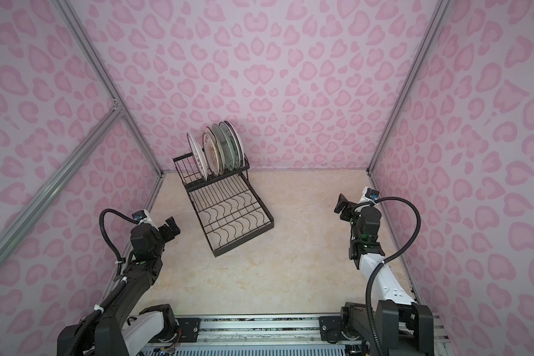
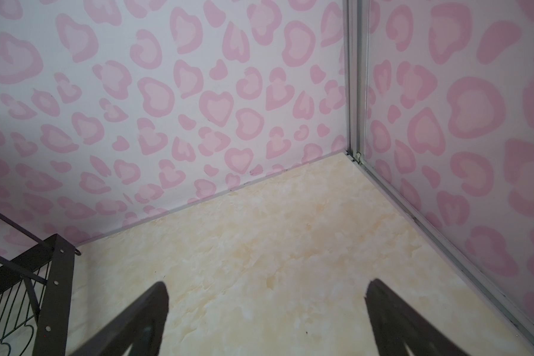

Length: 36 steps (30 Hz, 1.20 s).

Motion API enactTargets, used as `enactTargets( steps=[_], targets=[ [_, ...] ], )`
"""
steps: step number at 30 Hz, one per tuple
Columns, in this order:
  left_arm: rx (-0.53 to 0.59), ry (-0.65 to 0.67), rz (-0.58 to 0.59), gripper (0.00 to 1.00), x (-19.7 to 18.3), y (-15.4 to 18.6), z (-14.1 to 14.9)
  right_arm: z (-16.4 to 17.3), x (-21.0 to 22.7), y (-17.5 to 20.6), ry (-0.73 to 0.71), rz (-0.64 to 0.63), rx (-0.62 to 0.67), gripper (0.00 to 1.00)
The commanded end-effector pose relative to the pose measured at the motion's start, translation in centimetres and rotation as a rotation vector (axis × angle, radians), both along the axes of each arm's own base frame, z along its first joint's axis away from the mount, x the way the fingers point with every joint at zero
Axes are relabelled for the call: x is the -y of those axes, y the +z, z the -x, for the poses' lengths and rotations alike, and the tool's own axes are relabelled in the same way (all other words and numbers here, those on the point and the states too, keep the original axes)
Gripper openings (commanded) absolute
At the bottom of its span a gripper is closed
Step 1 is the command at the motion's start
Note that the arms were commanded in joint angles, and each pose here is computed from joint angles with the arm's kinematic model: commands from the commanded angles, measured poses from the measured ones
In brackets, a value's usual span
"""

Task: Load plates into a dish rack
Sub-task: Reset both arms

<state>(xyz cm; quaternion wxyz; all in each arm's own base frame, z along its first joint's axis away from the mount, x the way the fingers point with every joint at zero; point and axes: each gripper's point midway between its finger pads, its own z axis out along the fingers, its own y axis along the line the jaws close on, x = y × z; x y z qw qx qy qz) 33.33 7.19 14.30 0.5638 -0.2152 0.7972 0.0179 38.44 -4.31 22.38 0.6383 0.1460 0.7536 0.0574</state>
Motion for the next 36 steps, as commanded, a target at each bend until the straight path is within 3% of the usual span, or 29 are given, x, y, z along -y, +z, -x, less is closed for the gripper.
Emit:
enactTargets(
  steps=[1,7,19,24,36],
  targets=[
    [0.211,-0.020,-0.094,0.98,0.2,3.6,-0.9,-0.1,0.1,0.8,0.005,0.042,0.030,0.99],
    [0.211,-0.209,-0.126,0.98,3.1,2.3,-2.1,-0.1,0.3,-0.1,-0.002,0.074,-0.016,0.99],
    [0.241,-0.218,-0.144,0.98,3.6,-1.2,-3.1,0.1,0.4,-0.3,0.003,0.094,0.027,0.99],
    [0.132,-0.347,-0.154,0.98,5.6,-2.3,-5.1,0.2,0.3,-0.7,0.016,0.145,0.017,0.99],
    [0.106,-0.323,-0.186,0.97,5.7,-2.4,-5.5,-0.4,0.0,-3.0,0.044,0.172,-0.004,0.99]
  ],
)
